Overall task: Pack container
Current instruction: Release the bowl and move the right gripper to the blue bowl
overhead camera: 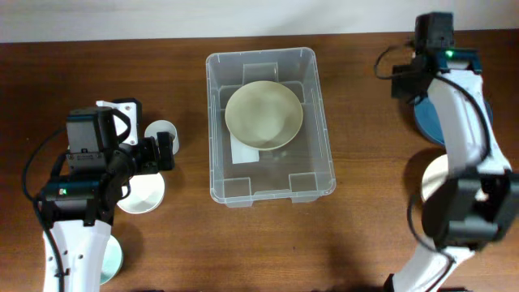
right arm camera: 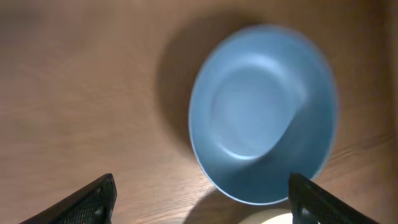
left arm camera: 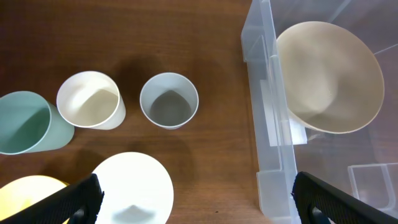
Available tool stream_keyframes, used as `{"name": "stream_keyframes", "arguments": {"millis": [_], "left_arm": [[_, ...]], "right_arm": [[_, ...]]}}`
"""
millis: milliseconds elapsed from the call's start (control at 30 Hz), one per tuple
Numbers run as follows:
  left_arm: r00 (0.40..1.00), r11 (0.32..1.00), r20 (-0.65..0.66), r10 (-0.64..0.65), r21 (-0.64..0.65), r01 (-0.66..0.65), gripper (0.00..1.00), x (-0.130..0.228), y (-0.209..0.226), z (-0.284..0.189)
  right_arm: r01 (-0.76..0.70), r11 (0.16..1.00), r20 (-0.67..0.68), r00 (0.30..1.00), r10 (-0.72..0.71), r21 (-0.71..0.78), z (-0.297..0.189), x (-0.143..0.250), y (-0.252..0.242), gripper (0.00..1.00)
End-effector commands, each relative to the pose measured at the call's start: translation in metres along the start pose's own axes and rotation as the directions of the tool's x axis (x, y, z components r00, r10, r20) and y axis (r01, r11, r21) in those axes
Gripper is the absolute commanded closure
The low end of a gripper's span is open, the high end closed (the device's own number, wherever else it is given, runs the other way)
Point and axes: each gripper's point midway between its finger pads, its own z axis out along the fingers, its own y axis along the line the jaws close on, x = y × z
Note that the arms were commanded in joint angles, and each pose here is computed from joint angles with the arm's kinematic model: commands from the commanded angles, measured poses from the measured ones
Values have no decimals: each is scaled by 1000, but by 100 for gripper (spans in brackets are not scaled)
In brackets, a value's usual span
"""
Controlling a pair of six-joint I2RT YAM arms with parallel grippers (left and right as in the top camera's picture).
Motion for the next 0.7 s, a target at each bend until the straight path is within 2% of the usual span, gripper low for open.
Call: {"name": "stream_keyframes", "arguments": {"millis": [0, 200, 433, 600, 667], "left_arm": [[1000, 1000, 19, -11, -3, 11, 1, -7, 0, -4], [1000, 1000, 19, -11, -3, 11, 1, -7, 0, -4], [1000, 1000, 19, -11, -3, 11, 0, -7, 0, -4], [1000, 1000, 20, -10, -3, 10, 1, -7, 0, -4], [1000, 1000, 23, -10, -3, 10, 1, -8, 0, -4]], "right_arm": [[21, 999, -104, 994, -17, 37, 43, 20, -10, 17], [0, 999, -191, 982, 9, 49, 105, 40, -16, 16], [-11, 999, -216, 976, 19, 39, 138, 49, -12, 19], [-11, 999, -214, 977, 19, 40, 146, 50, -9, 34], [-12, 999, -210, 977, 20, 40, 148, 51, -9, 43]]}}
